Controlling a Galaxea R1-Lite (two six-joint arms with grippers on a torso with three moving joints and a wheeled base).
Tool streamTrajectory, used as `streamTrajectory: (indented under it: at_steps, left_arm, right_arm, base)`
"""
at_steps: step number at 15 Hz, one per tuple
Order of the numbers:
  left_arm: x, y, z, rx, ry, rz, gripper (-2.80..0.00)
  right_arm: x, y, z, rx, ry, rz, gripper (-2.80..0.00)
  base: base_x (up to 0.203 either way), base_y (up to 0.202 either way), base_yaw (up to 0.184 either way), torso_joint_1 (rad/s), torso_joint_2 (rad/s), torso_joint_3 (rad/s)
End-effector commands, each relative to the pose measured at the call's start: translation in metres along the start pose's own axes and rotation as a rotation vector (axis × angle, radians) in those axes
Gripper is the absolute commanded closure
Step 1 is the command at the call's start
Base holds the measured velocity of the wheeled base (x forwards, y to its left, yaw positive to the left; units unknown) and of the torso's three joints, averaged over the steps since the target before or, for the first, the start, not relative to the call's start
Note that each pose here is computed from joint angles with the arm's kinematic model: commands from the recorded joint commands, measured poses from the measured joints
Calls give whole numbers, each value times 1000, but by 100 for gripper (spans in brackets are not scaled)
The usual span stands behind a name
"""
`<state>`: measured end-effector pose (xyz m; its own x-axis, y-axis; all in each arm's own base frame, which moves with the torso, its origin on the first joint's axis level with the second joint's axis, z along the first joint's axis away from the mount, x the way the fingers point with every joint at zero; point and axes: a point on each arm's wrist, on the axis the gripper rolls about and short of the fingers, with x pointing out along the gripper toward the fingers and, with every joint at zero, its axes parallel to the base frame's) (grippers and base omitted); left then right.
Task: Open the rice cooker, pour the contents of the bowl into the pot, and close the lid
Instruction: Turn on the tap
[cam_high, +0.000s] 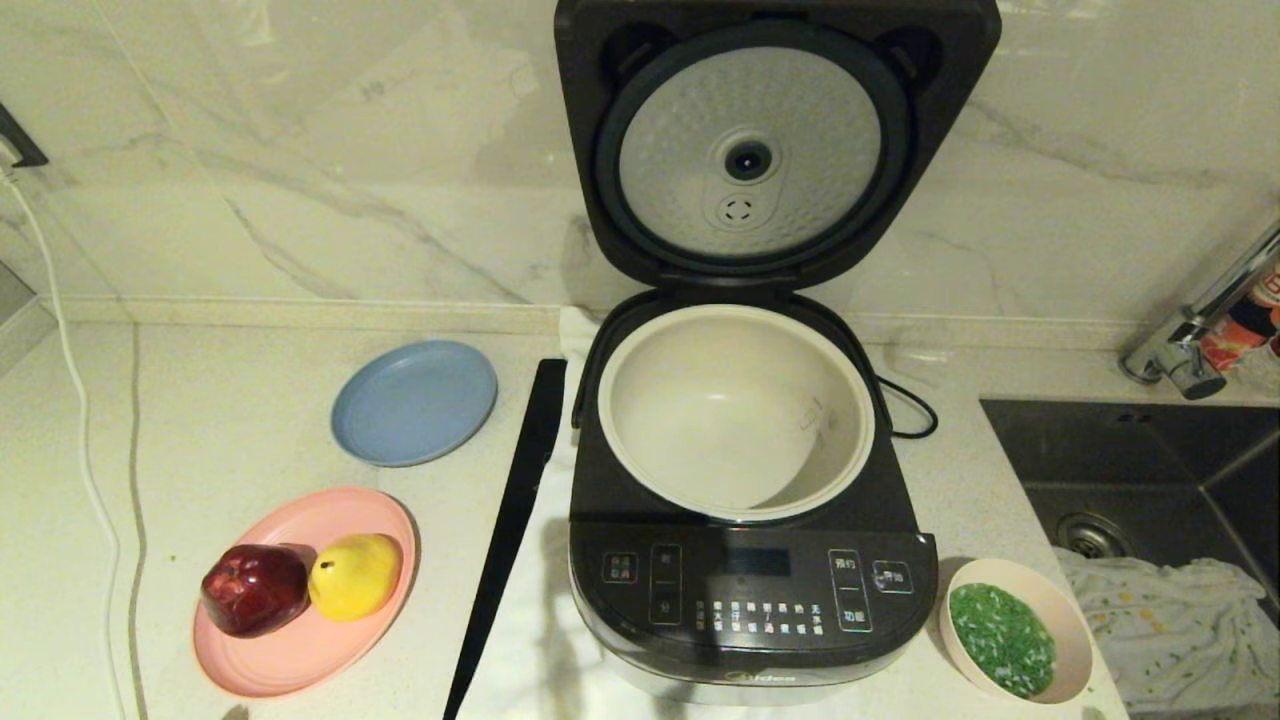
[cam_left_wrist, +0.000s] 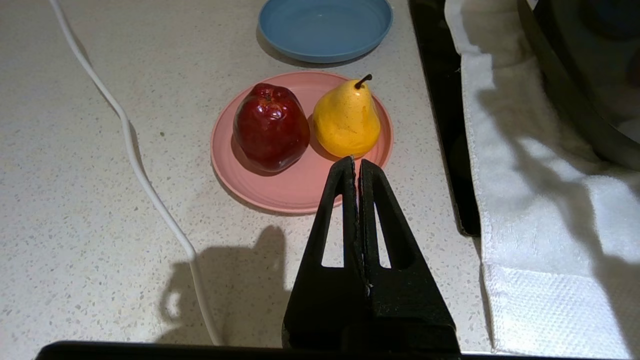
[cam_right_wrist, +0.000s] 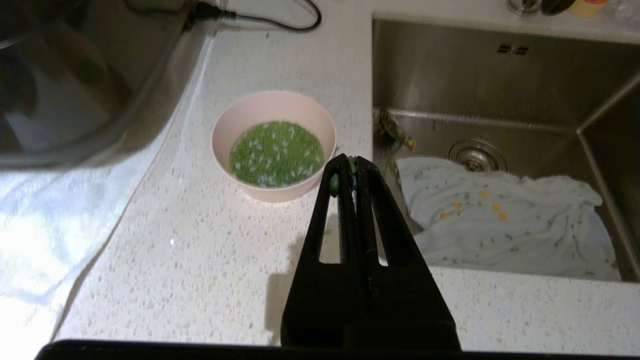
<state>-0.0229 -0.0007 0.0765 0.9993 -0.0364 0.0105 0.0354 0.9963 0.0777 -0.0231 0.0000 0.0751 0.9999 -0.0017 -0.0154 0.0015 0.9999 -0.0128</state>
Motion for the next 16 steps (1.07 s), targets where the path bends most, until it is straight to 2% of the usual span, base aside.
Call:
streamTrajectory:
  at_steps: [1, 3, 5, 8, 13, 16]
  left_arm:
    - [0, 0, -1, 0, 4, -1, 0]
    - [0, 0, -1, -4, 4, -1, 0]
    - [0, 0, -1, -5, 4, -1, 0]
    - [0, 0, -1, -5, 4, -1, 0]
    - [0, 0, -1, -5, 4, -1, 0]
    - [0, 0, -1, -5, 4, -1, 0]
  right_arm:
    - [-1, 0, 1, 0, 70, 3, 0]
    - [-6, 0, 13, 0, 20, -3, 0]
    - [-16, -1, 45, 2, -40, -9, 0]
    - [-20, -2, 82, -22, -55, -32, 0]
    - [25, -3, 135, -135, 106, -87, 0]
    - [87, -8, 161, -154, 246, -148, 0]
  base:
    - [0, 0, 0, 0, 0, 0]
    - [0, 0, 0, 0, 0, 0]
    - [0, 0, 0, 0, 0, 0]
    - [0, 0, 0, 0, 0, 0]
    - [0, 0, 0, 0, 0, 0]
    - [0, 0, 0, 0, 0, 0]
